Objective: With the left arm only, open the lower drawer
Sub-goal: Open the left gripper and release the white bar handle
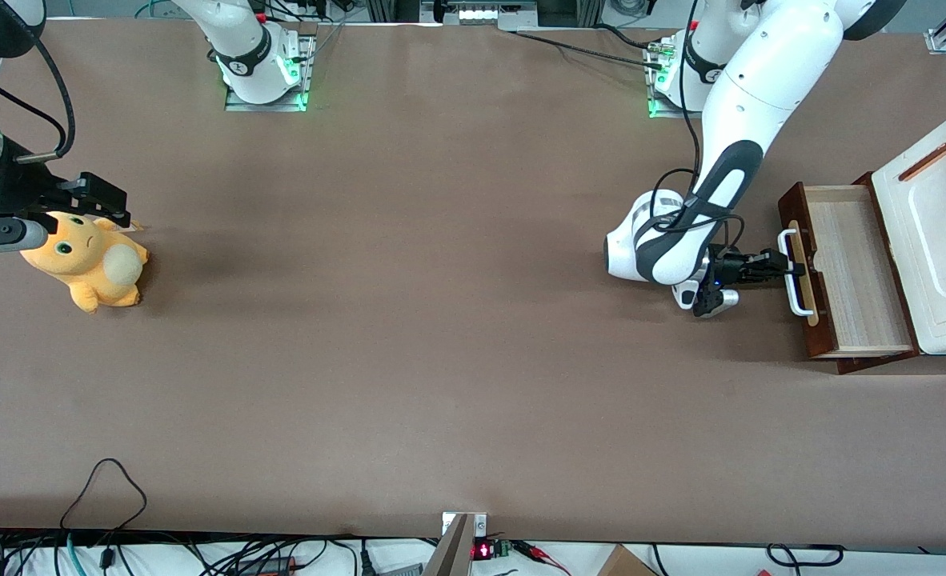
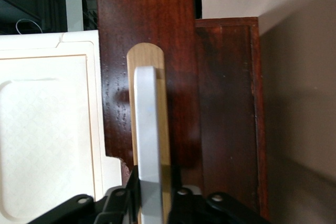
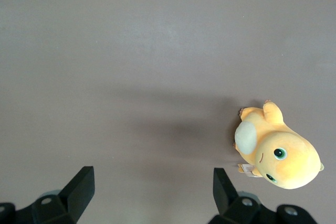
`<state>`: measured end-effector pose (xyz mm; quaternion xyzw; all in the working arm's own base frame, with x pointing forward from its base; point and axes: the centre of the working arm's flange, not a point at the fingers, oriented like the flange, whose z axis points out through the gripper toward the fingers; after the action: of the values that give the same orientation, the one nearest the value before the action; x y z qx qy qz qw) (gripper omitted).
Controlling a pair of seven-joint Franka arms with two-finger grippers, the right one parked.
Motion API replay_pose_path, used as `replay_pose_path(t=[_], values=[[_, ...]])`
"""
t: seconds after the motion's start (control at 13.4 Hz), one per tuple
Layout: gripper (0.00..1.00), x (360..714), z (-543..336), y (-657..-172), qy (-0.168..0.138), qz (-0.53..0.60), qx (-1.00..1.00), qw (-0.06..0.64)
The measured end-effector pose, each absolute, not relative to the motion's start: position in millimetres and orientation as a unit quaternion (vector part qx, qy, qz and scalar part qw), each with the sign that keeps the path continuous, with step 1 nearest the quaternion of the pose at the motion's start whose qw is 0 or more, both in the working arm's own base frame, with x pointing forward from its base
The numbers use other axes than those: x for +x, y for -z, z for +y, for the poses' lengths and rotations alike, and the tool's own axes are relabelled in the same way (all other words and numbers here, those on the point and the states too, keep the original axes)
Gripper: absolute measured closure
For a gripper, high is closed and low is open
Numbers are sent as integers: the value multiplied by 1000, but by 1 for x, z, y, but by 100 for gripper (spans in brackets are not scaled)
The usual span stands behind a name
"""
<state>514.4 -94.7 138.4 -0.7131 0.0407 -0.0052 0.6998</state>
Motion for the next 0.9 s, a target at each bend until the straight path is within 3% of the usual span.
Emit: replay_pose_path(t=[0.15, 0.52, 0.9], values=[[48, 514, -97, -138, 4, 39, -717, 696], [0, 528, -108, -157, -33, -18, -762, 646], [0, 557, -137, -238, -36, -54, -844, 533]])
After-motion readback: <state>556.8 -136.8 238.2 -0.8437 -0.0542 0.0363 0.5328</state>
